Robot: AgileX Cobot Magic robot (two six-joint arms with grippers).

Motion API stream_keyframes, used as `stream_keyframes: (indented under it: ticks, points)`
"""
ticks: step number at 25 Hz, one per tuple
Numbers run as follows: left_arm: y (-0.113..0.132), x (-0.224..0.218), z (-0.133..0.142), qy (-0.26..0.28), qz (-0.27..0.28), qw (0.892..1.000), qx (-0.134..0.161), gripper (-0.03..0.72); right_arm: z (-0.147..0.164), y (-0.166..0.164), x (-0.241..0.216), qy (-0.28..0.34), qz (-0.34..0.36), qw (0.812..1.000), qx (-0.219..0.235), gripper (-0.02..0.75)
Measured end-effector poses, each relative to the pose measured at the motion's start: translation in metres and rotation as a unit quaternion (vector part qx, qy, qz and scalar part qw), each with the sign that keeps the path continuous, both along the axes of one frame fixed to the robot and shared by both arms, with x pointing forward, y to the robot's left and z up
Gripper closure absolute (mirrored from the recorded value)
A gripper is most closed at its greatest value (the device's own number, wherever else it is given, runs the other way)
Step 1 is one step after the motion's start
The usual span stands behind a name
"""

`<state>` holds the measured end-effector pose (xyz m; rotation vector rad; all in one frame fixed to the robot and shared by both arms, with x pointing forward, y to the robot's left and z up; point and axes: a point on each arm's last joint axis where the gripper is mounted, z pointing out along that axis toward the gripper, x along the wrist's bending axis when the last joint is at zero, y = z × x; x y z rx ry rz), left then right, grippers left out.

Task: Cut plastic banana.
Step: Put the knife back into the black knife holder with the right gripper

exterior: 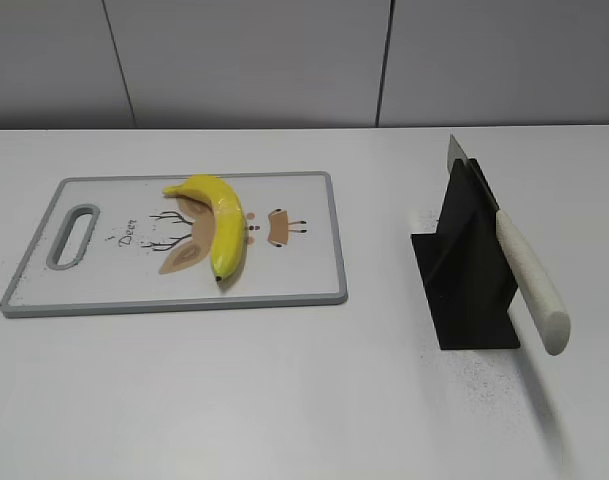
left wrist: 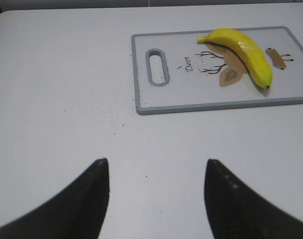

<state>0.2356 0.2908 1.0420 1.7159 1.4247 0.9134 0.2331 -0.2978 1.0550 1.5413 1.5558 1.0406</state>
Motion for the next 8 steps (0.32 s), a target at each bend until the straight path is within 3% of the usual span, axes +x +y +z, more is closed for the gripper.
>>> stream_keyframes:
  ticks: [8]
  points:
    - [0.0,0.0,0.0,0.0,0.0,1.0,0.0,0.099,0.0,0.0001,0.0,0.0,0.0,1.0,0.0,0.29]
